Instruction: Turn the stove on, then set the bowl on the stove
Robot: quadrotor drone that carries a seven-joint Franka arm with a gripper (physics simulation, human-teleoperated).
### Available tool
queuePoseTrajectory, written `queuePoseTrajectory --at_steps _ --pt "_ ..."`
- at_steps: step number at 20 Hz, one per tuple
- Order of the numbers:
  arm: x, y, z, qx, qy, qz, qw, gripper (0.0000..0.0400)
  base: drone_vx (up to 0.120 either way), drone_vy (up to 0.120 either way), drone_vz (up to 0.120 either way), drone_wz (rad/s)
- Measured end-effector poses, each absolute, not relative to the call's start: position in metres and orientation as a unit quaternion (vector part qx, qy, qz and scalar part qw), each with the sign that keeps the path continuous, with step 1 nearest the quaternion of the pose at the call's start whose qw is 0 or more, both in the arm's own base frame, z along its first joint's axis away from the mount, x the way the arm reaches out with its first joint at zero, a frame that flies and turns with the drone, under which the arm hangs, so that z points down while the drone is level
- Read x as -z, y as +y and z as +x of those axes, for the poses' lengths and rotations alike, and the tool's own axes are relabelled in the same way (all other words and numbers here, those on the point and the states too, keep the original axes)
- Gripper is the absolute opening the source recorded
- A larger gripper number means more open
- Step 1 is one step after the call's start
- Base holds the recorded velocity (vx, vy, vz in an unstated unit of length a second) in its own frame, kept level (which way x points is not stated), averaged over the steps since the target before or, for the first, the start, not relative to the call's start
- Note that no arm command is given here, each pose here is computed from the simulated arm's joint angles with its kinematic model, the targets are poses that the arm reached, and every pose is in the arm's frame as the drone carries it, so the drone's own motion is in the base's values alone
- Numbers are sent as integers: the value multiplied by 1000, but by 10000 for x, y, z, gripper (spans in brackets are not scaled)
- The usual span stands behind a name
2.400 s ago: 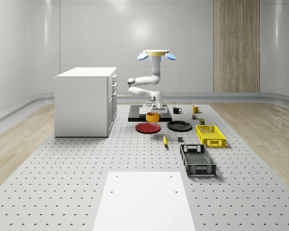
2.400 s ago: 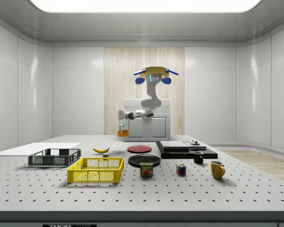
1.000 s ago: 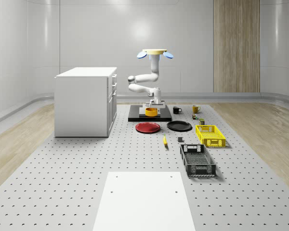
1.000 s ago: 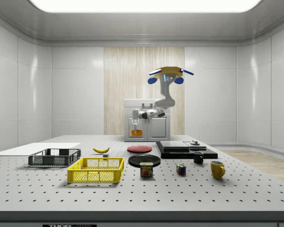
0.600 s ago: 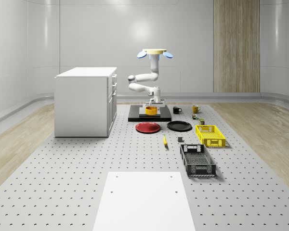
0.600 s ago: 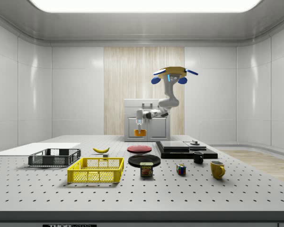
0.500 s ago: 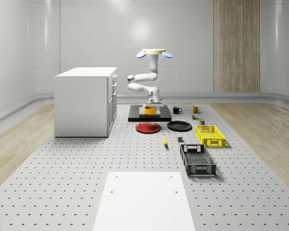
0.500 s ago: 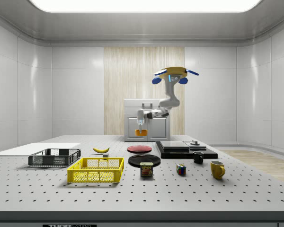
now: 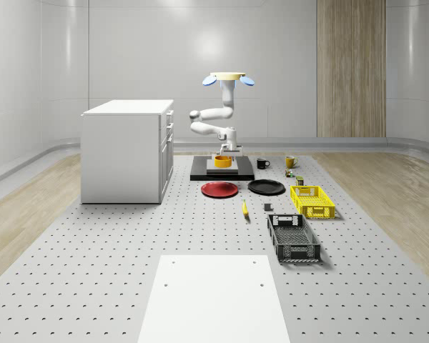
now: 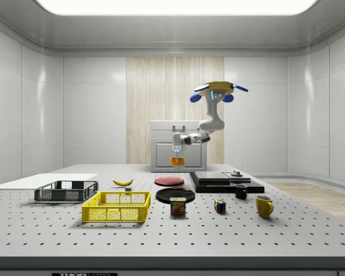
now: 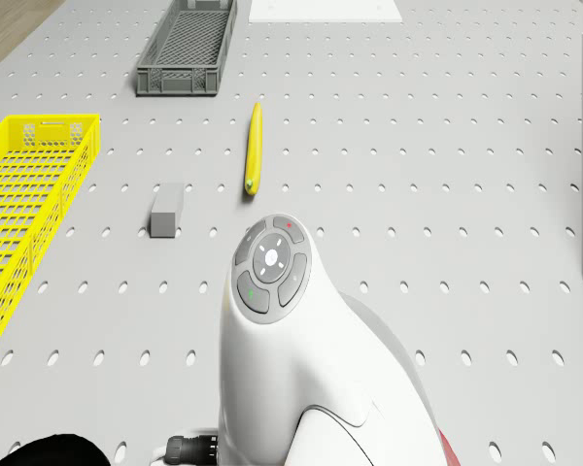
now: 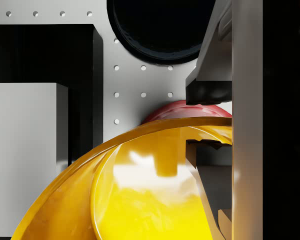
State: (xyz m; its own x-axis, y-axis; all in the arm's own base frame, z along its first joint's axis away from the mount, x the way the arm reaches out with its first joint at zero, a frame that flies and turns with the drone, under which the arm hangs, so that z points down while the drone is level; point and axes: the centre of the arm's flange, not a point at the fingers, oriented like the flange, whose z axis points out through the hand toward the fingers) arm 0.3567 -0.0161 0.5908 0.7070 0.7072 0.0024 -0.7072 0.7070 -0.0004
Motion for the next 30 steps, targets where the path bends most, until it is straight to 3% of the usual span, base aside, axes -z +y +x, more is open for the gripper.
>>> queuePoseTrajectory --at_steps 5,9,30 --pt "-5908 -161 3567 -383 -1 0 924 100 -120 0 0 0" --pt "-5908 -161 3567 -383 -1 0 924 100 -120 0 -110 0" --pt "-5908 -161 3567 -383 -1 0 924 100 -120 0 0 0"
